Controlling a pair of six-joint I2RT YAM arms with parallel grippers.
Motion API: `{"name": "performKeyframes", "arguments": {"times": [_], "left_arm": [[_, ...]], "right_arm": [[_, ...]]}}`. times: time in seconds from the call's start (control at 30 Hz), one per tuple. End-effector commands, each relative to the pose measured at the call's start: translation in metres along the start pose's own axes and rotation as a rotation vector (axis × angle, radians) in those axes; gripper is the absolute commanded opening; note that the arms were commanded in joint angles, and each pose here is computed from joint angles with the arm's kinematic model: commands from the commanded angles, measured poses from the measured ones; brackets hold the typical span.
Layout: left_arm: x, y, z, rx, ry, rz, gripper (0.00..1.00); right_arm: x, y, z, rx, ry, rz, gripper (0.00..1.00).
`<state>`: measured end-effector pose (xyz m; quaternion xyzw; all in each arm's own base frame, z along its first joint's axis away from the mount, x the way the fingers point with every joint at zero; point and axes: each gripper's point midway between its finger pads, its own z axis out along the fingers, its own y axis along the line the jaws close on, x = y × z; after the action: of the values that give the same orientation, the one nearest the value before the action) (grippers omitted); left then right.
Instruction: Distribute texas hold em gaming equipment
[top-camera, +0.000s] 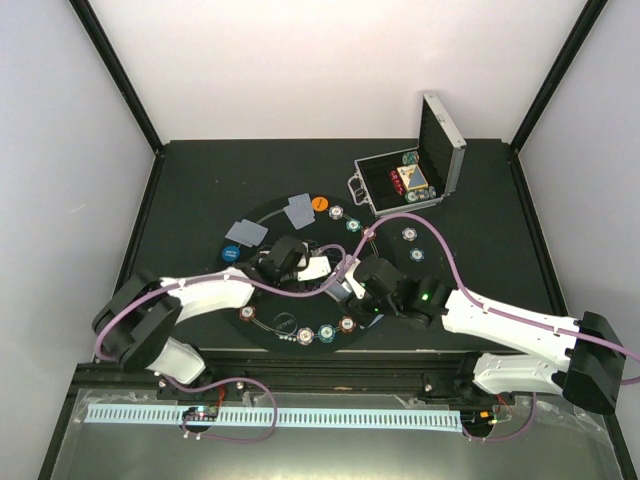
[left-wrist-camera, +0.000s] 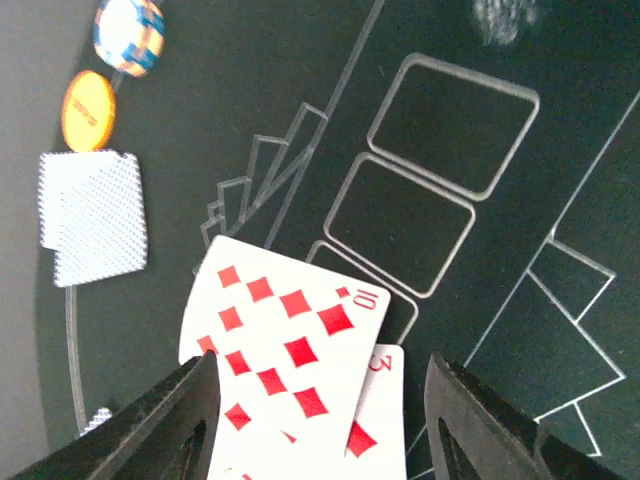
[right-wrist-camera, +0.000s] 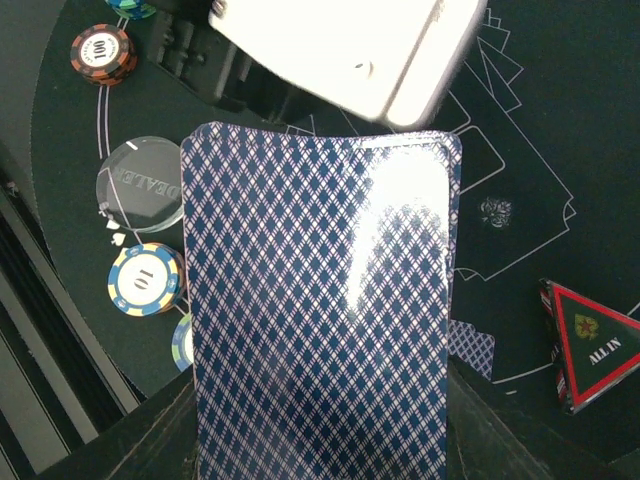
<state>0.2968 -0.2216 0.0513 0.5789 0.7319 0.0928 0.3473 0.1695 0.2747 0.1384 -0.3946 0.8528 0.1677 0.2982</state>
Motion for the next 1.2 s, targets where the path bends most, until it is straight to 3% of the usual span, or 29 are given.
{"name": "performKeyframes", "arguments": {"times": [0.0, 0.1, 0.2, 0.43, 0.6, 0.67, 0.8, 0.93, 1.03, 1.17], "left_arm": [[-0.032, 0.017, -0.034, -0.013, -0.126, -0.107, 0.61], [-0.022, 0.039, -0.050, -0.130, -0.113, -0.216, 0.66], [-0.013, 0.068, -0.071, -0.266, -0.122, -0.318, 0.79], [0.000, 0.105, -0.105, -0.262, -0.102, -0.675, 0.87], [-0.032, 0.094, -0.132, 0.072, -0.235, -1.003, 0.89], [-0.051, 0.078, -0.142, 0.272, -0.308, -1.074, 0.88], [-0.085, 0.033, -0.159, 0.690, -0.406, -1.084, 0.87], [-0.092, 0.001, -0.155, 0.946, -0.326, -1.075, 0.83], [-0.088, -0.017, -0.137, 1.060, -0.209, -1.073, 0.79], [-0.086, -0.028, -0.124, 1.129, -0.157, -1.041, 0.76]], "right_arm": [[-0.012, -0.003, -0.003, 0.023, -0.055, 0.016, 0.55], [-0.013, -0.004, -0.003, 0.026, -0.055, 0.017, 0.55], [-0.012, -0.004, -0.003, 0.026, -0.049, 0.016, 0.55], [-0.008, -0.003, 0.002, 0.025, -0.021, 0.004, 0.55], [-0.002, 0.000, 0.011, 0.023, 0.017, -0.017, 0.55], [-0.001, 0.003, 0.013, 0.017, 0.029, -0.023, 0.56], [0.001, 0.007, 0.015, 0.001, 0.040, -0.036, 0.56], [-0.001, 0.012, 0.017, -0.013, 0.043, -0.051, 0.56], [-0.004, 0.016, 0.019, -0.020, 0.047, -0.066, 0.56], [-0.006, 0.018, 0.020, -0.018, 0.051, -0.075, 0.55]]}}
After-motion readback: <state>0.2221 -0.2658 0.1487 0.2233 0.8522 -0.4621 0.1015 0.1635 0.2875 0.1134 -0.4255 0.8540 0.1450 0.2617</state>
